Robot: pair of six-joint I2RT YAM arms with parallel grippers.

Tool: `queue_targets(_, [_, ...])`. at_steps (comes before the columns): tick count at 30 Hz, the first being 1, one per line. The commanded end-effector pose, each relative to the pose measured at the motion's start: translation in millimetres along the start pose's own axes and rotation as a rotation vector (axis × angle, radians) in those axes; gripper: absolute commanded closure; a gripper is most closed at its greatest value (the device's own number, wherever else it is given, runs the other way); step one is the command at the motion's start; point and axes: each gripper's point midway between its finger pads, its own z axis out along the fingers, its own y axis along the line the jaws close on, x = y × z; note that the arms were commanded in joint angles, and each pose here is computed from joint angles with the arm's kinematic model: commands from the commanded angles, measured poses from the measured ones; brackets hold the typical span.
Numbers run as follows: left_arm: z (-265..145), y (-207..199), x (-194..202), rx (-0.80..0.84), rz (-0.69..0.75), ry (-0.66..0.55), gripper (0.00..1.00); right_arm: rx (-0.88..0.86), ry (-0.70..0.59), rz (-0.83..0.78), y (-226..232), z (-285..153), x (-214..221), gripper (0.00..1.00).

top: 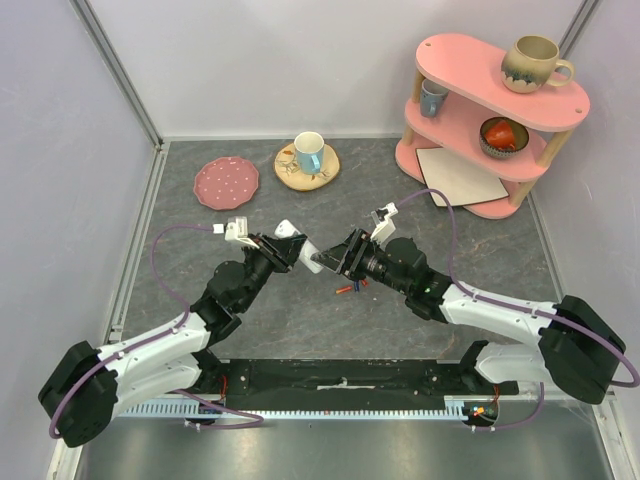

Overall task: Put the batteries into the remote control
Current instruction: Remove the battery cover from the remote control.

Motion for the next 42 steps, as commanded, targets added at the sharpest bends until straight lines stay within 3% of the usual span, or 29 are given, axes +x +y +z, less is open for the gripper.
queue_targets(1, [2.0,-13.8,-5.5,0.026,-0.001,0.005,0.98,-0.084,-0.058,-0.011,28.8,-3.8,-17.1,0.33])
queue_targets(42, [-2.0,-19.7,-3.3,0.039,-0.05,0.036,0.98,-0.027,-0.041,-0.029,8.6,-3.6,-9.3,0.33])
